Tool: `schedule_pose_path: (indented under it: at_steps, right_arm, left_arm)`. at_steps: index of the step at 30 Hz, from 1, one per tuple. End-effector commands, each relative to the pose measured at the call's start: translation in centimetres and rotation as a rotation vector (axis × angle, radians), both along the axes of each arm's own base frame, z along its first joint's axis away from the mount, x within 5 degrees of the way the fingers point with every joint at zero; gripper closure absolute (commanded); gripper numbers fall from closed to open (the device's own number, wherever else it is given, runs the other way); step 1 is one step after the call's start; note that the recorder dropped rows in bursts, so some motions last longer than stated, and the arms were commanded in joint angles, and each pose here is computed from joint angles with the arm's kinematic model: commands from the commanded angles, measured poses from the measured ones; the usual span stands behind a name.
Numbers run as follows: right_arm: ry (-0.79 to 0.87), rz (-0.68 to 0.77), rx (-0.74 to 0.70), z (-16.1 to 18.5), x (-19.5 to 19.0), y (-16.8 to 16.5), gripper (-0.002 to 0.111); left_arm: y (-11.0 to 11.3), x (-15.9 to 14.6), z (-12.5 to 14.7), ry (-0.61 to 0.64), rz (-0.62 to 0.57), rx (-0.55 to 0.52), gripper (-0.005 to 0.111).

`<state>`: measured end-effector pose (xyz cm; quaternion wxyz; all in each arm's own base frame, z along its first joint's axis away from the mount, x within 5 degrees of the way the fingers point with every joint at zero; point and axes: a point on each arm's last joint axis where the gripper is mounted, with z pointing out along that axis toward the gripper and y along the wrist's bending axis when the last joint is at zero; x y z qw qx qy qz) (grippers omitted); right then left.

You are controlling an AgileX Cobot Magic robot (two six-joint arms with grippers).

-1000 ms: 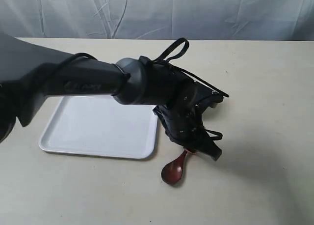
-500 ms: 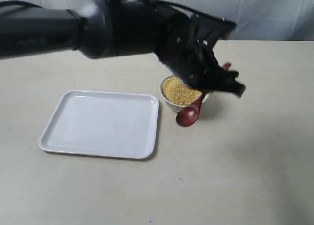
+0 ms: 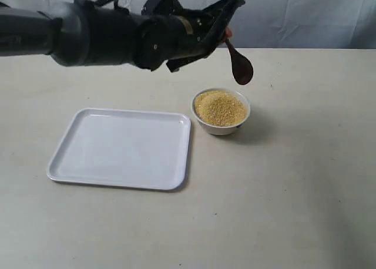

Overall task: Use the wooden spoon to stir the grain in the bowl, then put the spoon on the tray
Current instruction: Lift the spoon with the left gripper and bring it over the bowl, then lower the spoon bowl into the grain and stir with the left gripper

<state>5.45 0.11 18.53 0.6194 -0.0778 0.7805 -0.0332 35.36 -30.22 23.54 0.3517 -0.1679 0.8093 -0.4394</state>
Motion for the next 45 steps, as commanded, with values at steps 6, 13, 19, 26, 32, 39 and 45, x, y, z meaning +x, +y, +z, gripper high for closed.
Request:
schedule_pose_path:
  at_steps: [6,13,19,26,32,39,45]
  right_arm:
    - [-0.011,-0.004,-0.001,0.0,0.0,0.0,0.108]
    - [-0.011,-0.004,-0.001,0.0,0.0,0.0,0.108]
    - [-0.011,-0.004,-0.001,0.0,0.0,0.0,0.108]
    - [-0.011,-0.004,-0.001,0.0,0.0,0.0,0.108]
    - [-0.011,-0.004,-0.001,0.0,0.0,0.0,0.108]
    - [-0.011,-0.004,-0.001,0.0,0.0,0.0,0.108]
    - [-0.011,-0.004,-0.001,0.0,0.0,0.0,0.108]
  left_arm:
    - [1.5,-0.5,-5.4,0.066,0.248,-0.045,0.107]
    - [2.2,-0.5,-6.9,0.094,0.310,0.002,0.107]
    - [1.7,-0.8,-9.7,0.202,0.307,0.002,0.107]
    - [1.4,-0.8,-9.6,0.191,0.308,-0.003,0.107]
    - [1.1,-0.8,-9.7,0.210,0.287,0.000,0.087]
    - [0.8,-1.2,-10.0,0.230,0.214,0.045,0.063]
    - [1.9,-1.5,-4.4,0.095,0.006,0.167,0.063]
